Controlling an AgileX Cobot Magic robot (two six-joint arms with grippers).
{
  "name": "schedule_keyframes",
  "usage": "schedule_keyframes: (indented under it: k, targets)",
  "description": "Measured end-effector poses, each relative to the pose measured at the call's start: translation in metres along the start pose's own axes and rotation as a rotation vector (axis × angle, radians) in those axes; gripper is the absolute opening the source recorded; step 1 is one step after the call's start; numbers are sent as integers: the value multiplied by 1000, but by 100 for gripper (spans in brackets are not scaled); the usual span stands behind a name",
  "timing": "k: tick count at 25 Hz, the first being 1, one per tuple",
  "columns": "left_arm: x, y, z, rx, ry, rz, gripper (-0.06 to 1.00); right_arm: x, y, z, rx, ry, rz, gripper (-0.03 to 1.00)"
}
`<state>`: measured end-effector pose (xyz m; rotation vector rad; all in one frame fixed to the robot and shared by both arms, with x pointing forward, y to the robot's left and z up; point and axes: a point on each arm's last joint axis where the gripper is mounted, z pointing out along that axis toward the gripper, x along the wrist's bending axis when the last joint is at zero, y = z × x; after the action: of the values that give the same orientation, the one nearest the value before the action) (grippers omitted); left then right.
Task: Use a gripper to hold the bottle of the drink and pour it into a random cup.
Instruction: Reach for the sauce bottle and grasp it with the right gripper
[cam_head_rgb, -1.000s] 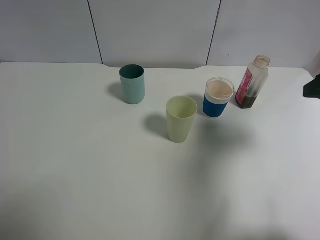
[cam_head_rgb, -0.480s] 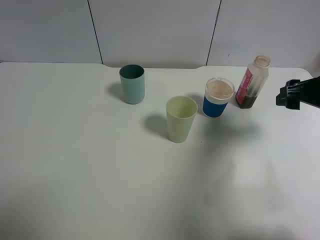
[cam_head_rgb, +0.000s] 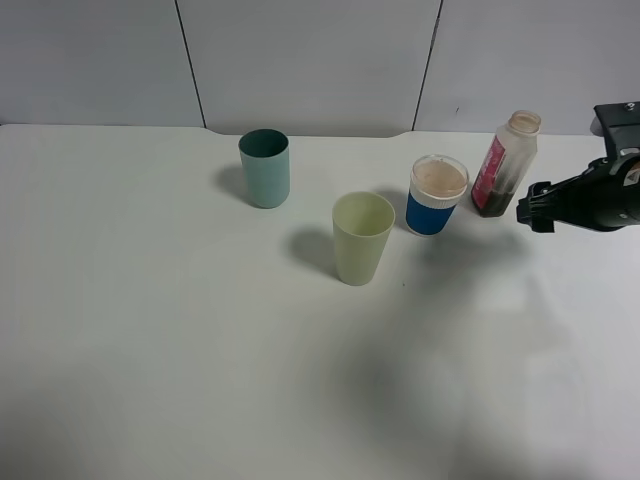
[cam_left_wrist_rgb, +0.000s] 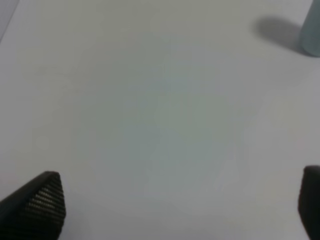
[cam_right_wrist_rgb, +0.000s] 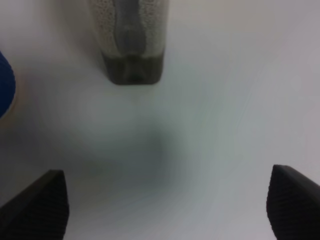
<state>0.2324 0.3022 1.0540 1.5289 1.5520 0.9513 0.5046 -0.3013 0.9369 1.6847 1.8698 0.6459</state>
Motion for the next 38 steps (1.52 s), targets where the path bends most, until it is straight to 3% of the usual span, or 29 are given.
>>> schedule_keyframes:
  k: [15, 22, 29, 34, 38]
  targets:
    - [0, 0, 0, 0, 0, 0, 93, 5, -4, 51, -210, 19, -103, 79]
    - [0, 0, 0, 0, 0, 0, 93, 1, 5, 51, -323, -25, -69, 90]
    - [0, 0, 0, 0, 0, 0, 93, 0, 7, 50, -341, -52, -133, 92]
    - [0, 0, 0, 0, 0, 0, 93, -1, 12, 50, -409, -66, -148, 92]
    - [0, 0, 0, 0, 0, 0, 93, 0, 2, 64, -393, -71, -136, 92]
